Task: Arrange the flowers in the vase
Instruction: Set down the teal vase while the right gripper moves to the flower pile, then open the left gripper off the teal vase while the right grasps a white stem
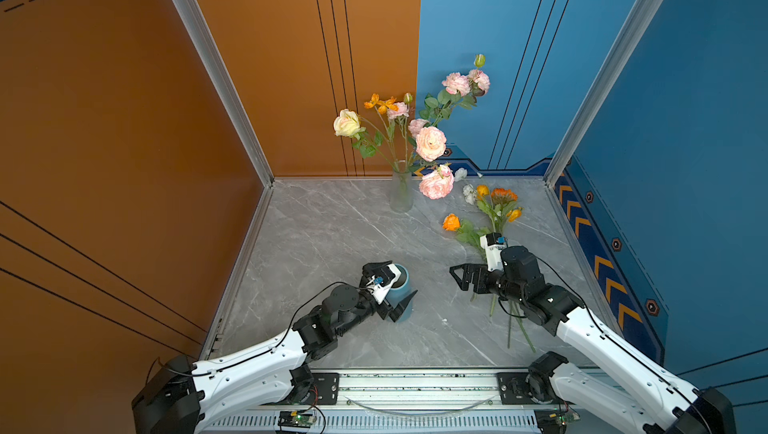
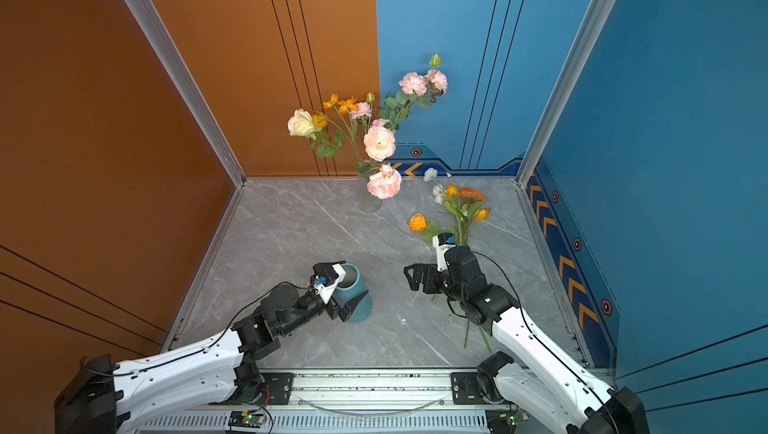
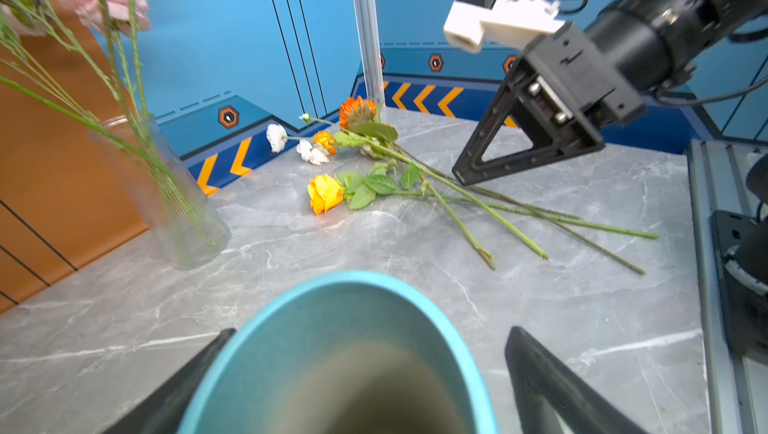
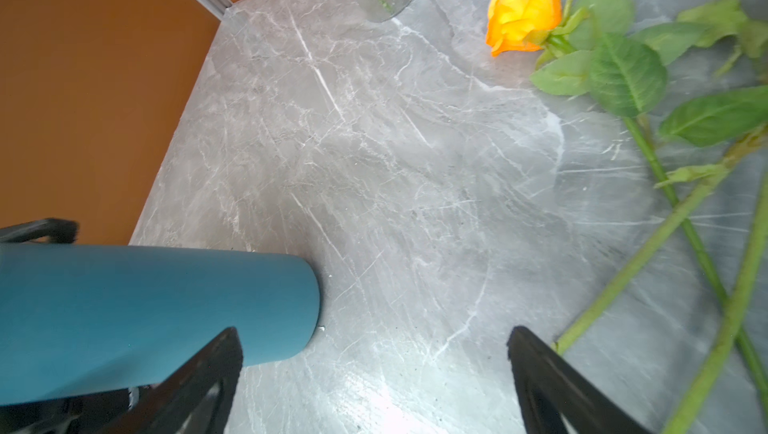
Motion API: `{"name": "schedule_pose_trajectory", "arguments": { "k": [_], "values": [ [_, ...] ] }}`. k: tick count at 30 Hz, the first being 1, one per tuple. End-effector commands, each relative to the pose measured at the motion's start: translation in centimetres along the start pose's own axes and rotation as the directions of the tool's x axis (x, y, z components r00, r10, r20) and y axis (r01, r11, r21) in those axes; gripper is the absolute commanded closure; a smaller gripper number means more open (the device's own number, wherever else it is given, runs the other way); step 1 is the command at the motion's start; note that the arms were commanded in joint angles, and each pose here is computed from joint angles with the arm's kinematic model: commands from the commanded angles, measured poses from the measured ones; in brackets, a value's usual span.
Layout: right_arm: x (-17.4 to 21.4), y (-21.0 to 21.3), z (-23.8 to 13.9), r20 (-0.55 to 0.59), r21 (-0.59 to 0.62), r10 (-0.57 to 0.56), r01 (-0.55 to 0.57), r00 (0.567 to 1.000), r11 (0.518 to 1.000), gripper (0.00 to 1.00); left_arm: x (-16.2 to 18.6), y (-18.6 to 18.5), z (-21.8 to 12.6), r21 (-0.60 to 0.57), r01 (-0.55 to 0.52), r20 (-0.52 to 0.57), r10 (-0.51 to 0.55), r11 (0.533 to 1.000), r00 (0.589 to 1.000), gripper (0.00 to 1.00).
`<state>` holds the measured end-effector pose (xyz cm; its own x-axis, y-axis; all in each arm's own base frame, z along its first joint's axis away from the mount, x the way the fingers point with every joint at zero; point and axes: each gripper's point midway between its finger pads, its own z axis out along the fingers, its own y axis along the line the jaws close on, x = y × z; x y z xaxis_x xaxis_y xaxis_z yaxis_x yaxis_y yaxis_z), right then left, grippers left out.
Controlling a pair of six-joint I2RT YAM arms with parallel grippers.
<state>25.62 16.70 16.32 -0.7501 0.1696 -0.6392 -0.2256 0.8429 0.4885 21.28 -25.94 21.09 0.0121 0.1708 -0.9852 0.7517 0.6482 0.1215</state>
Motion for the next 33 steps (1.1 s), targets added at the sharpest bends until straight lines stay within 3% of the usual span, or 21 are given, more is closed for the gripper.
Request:
{"name": "schedule_pose_trajectory", "arguments": {
  "k": [1, 9, 11, 14, 17, 23, 27, 33],
  "values": [
    [-0.3, -1.8, 0.1, -0.034, 0.050, 0.064, -0.062, 0.997, 0.997, 0.00, -2.1, 0.6, -0.4, -0.032, -0.030, 0.052, 0.032, 0.999, 0.998, 0.02],
    [-2.9, -8.9, -0.5, 0.016, 0.238, 0.198, -0.196, 0.980, 0.951, 0.01, -3.9, 0.6, -1.6, 0.003, -0.044, 0.074, 0.044, 0.999, 0.996, 0.02],
    [-3.1, -10.6, -0.4, 0.009, 0.268, 0.221, -0.216, 0.975, 0.939, 0.10, -4.9, 0.7, -2.0, 0.008, -0.049, 0.072, 0.048, 0.999, 0.996, 0.02],
    [-3.1, -12.4, 0.1, -0.010, 0.305, 0.238, -0.224, 0.971, 0.926, 0.32, -6.8, 1.9, -2.1, 0.001, 0.013, 0.028, -0.013, 1.000, 1.000, 0.02],
    [-2.8, -13.9, 1.1, -0.047, 0.347, 0.243, -0.212, 0.969, 0.914, 0.38, -9.0, 1.8, -1.8, 0.088, 0.054, -0.026, -0.052, 0.995, 0.998, 0.02],
    [-2.5, -16.4, 3.4, -0.092, 0.392, 0.261, -0.206, 0.961, 0.897, 0.46, -11.2, 1.8, -1.4, 0.268, 0.073, -0.162, -0.030, 0.961, 0.986, 0.02],
    [-2.7, -17.4, 4.7, -0.113, 0.413, 0.265, -0.197, 0.958, 0.889, 0.57, -14.4, 1.0, -2.0, 0.471, 0.077, -0.106, -0.031, 0.879, 0.994, 0.02],
    [-2.9, -19.0, 5.8, -0.133, 0.464, 0.258, -0.169, 0.957, 0.869, 0.64, -14.5, 1.9, -0.8, 0.506, -0.045, -0.045, 0.079, 0.861, 0.996, 0.02]
  ]
}}
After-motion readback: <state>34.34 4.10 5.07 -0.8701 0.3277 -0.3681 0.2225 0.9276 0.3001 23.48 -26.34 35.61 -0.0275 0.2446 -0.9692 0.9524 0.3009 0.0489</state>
